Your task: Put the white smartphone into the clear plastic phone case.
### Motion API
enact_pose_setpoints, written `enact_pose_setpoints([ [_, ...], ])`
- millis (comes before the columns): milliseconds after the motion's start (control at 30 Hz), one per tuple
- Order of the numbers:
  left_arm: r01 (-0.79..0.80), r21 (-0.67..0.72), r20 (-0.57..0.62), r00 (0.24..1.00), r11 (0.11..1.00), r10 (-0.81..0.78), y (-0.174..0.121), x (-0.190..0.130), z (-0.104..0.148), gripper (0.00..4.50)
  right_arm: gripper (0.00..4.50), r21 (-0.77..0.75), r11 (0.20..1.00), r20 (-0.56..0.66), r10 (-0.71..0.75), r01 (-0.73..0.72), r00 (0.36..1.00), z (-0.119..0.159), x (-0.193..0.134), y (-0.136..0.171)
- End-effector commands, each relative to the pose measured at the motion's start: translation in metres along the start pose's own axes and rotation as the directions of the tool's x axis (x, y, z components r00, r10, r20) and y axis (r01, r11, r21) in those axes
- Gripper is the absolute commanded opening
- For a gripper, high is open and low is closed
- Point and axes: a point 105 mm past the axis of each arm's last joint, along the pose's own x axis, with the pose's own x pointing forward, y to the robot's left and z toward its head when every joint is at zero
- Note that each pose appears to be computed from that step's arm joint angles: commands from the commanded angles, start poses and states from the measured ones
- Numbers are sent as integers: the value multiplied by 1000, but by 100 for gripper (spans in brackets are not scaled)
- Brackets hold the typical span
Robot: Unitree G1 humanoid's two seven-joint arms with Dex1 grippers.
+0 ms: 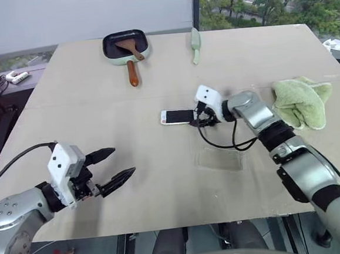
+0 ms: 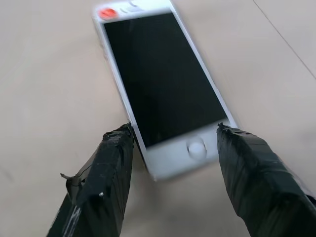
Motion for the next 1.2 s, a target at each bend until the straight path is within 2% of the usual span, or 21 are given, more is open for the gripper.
enact_pose_setpoints([
  [33, 3, 32, 13, 1000, 999, -3, 0, 0, 6, 450, 275, -9, 999, -12, -31, 31, 999, -13, -20, -13],
  [133, 4, 32, 13, 1000, 999, -5, 1, -1, 5, 450, 354, -21, 1000, 53, -14, 15, 998, 2, -26, -14],
  [167, 4, 32, 12, 1000, 999, -5, 1, -1, 5, 450, 409, -27, 1000, 66, -2, 4, 998, 7, -27, -13],
  [200, 5, 33, 11, 1000, 999, -5, 1, -1, 5, 450, 445, -34, 999, 78, 6, -3, 997, 11, -26, -12],
  [467, -3, 45, 8, 1000, 999, 3, 3, -4, 7, 450, 445, -89, 993, 109, 88, -78, 990, 32, -1, -4],
  [567, -9, 46, 6, 1000, 999, 8, 3, -5, 7, 450, 445, -121, 992, 119, 50, -36, 992, 41, 13, -5],
  [800, -19, 48, 7, 1000, 999, 19, 2, -7, 7, 450, 445, -131, 988, 129, 98, -81, 987, 51, 38, 12],
  [967, -25, 50, 7, 1000, 998, 25, 3, -8, 8, 450, 445, -108, 986, 98, 135, -125, 986, 47, 47, 21],
  [1200, -33, 49, 5, 999, 998, 32, 2, -10, 7, 450, 445, -180, 959, -23, 220, -221, 975, 27, 47, 32],
])
